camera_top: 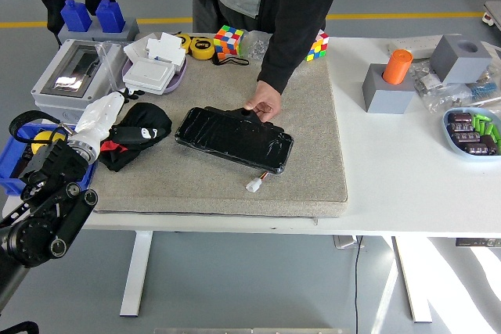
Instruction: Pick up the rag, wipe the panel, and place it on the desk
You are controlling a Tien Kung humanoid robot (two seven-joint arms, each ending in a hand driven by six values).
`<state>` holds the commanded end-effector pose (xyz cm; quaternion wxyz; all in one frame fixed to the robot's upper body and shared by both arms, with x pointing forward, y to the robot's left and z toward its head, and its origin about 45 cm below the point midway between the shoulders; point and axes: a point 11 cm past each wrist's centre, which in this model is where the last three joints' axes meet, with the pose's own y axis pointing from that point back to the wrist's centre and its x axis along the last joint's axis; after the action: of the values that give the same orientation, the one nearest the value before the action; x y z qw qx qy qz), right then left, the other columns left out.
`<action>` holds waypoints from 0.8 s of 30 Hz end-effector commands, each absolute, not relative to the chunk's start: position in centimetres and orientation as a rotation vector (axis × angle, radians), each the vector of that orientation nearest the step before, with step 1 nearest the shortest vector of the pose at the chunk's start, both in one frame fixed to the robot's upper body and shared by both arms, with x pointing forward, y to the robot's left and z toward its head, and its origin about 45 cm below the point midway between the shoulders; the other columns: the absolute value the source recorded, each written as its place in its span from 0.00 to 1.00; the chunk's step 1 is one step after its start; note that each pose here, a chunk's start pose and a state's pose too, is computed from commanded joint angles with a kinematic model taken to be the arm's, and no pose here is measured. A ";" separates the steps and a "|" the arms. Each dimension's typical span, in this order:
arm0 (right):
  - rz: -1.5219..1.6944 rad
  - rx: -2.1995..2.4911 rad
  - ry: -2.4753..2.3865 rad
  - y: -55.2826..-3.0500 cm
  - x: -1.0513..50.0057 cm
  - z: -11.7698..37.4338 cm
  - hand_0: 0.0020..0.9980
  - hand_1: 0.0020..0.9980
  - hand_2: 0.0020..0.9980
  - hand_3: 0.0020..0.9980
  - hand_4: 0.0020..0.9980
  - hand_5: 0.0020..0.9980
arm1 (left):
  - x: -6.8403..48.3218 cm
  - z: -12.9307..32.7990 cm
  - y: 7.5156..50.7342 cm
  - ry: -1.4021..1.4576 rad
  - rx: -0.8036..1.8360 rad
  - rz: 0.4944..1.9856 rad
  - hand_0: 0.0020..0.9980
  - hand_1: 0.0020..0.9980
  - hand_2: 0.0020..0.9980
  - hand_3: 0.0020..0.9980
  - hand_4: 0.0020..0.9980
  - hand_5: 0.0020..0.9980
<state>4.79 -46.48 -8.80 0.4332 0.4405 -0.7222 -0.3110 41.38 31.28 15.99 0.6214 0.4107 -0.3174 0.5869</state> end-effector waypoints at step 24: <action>-0.766 1.114 -1.805 -46.2 5.2 -8.8 0.59 0.60 0.53 0.52 0.88 0.35 | 41.7 13.6 31.0 -0.641 1.013 1.322 0.38 0.49 0.56 0.59 0.77 0.00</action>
<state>5.21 -46.19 -8.79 0.4288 0.4463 -0.7231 -0.3067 41.66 31.03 13.62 0.6278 0.4418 -0.2795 0.5767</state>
